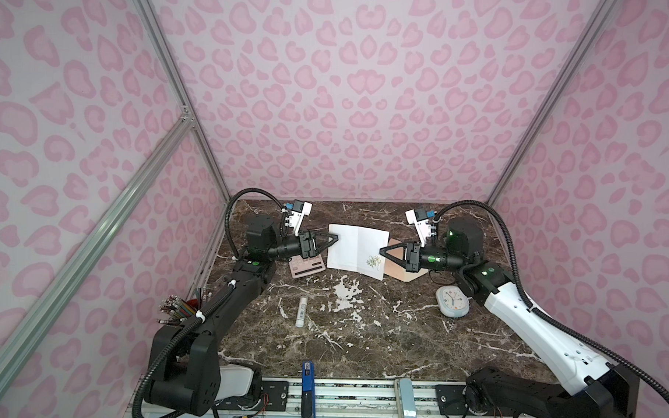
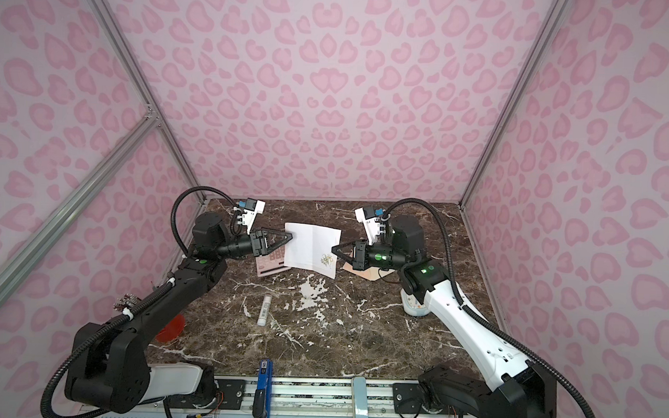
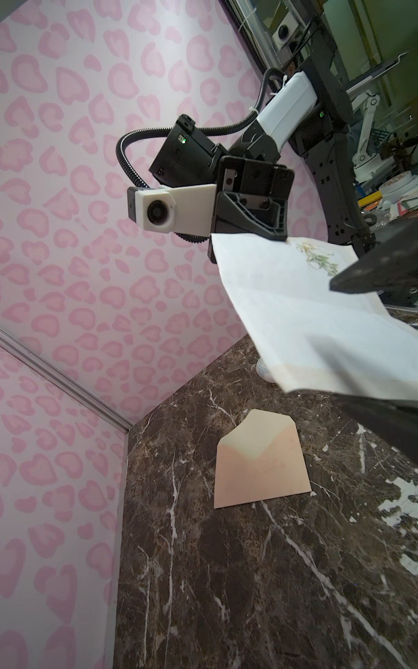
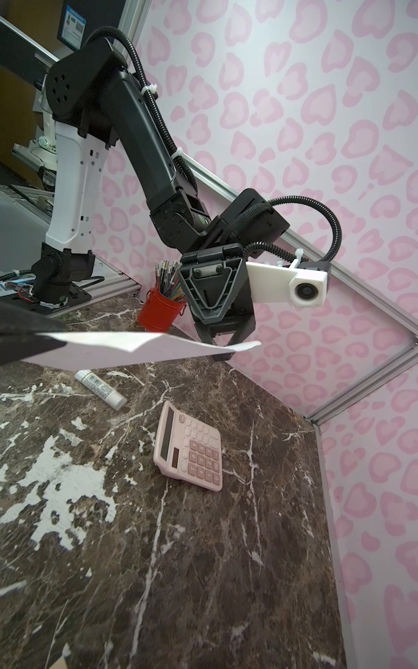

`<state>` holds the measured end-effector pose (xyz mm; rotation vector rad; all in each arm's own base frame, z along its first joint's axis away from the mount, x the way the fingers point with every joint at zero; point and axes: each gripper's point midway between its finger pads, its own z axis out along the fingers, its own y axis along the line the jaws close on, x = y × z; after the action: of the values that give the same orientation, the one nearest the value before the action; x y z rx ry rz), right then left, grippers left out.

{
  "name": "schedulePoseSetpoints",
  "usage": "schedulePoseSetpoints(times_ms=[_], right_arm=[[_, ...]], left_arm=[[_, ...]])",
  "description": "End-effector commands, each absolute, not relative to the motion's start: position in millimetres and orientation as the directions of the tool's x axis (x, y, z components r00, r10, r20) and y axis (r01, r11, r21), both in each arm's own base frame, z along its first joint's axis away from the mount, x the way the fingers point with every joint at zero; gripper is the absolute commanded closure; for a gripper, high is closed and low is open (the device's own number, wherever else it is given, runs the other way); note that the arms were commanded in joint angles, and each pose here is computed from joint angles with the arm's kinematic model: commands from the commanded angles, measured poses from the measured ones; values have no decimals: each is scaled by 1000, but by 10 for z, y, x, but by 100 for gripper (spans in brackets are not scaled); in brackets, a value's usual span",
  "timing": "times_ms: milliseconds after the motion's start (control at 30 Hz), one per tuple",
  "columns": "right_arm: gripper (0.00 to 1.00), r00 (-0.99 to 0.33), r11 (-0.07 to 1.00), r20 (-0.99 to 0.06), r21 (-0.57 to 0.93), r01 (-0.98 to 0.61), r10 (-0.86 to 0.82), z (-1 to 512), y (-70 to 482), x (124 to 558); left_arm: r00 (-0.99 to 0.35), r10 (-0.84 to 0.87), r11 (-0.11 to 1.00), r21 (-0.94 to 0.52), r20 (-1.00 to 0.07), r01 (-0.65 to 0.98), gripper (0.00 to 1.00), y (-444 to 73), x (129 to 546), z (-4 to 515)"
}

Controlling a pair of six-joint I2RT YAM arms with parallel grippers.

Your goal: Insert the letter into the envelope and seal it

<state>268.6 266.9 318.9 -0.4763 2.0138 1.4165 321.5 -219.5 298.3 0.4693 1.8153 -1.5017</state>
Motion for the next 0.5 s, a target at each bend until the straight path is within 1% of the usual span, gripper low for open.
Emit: schedulePoseSetpoints(times_ms=[0,100,233,333,467], right_arm=[[100,-728,351,-683,697,-626,58,3206,2679,2683],[100,-728,357,-683,695,-624,57,3200,2670,2683],[100,-727,366,-685,690,-625,50,3176,2676,2671],[100,-725,374,-688,681,-629,35,3151,2713,2645],[100,-722,407,-692,660,-631,2,3061,2780,2612]], left_arm=[[-645,-153,245,-661,-749,709,62,-2201,3180,3039],[-643,-146,251,-657,-752,711,74,-2196,3169,3036],[-635,-142,253,-648,-759,718,87,-2190,3130,3062],[-630,-137,251,-642,-764,724,92,-2198,3088,3087],[-623,-121,267,-629,-773,730,95,-2218,3027,3091]])
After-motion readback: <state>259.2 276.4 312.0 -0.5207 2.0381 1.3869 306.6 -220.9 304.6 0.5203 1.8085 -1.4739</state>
